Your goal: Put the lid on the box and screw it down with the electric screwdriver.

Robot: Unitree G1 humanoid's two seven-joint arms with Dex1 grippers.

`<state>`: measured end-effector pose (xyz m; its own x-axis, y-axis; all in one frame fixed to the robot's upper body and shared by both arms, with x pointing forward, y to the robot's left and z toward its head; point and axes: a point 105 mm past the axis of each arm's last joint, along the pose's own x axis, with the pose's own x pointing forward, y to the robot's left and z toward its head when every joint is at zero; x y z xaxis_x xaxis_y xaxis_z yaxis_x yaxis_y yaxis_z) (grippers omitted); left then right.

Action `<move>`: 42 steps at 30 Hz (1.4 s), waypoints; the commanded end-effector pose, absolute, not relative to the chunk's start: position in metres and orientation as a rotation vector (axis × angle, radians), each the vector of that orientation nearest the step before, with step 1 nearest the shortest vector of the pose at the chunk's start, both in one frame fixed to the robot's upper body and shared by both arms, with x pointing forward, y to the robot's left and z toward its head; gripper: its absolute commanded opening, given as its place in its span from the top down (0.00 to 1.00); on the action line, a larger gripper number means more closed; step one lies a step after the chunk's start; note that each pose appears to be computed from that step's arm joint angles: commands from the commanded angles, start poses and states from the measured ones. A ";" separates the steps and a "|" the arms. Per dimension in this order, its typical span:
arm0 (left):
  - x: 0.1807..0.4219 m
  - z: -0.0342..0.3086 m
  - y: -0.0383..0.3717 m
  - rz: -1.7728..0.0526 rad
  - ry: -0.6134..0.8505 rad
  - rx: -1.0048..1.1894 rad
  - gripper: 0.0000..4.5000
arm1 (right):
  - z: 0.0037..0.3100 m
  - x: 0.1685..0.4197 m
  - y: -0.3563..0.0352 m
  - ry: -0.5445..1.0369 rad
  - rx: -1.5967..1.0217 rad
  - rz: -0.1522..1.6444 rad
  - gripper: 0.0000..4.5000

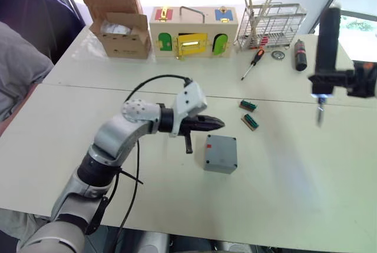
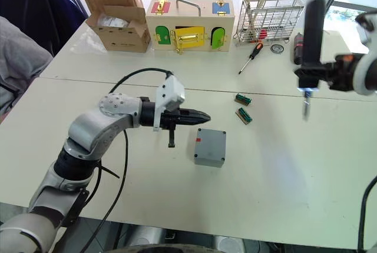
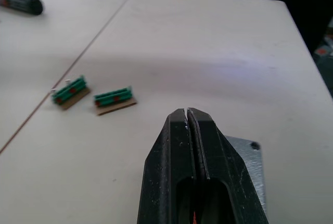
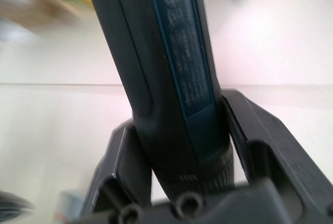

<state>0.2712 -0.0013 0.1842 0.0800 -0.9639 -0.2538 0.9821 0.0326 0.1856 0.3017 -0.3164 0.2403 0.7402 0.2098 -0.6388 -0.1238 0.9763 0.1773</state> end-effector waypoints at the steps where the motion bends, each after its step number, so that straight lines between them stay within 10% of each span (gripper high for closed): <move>1: 0.262 0.186 -0.004 -1.525 0.011 0.426 1.00 | 0.238 0.289 -0.328 0.803 0.155 0.159 0.60; 10: 0.259 0.171 -0.004 -1.462 0.035 0.464 1.00 | 0.172 0.272 -0.346 1.111 0.170 0.089 0.60; 24: 0.256 0.168 -0.004 -1.425 0.059 0.437 1.00 | 0.139 0.278 -0.374 1.176 0.119 -0.017 0.60; 31: 0.259 0.167 -0.001 -1.414 0.065 0.447 1.00 | 0.133 0.274 -0.371 1.214 0.073 0.015 0.01; 36: 0.270 0.180 0.001 -1.357 0.027 0.415 1.00 | 0.151 0.288 -0.379 1.099 0.017 -0.014 0.01; 42: 0.292 0.197 0.025 -1.237 0.022 0.269 1.00 | 0.241 0.333 -0.342 0.657 -0.047 0.241 0.01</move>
<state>0.2868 0.0157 0.1835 0.2968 -0.9310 -0.2123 0.9465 0.2574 0.1946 0.3253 -0.3554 0.2086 0.6823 0.1363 -0.7183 -0.1514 0.9875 0.0435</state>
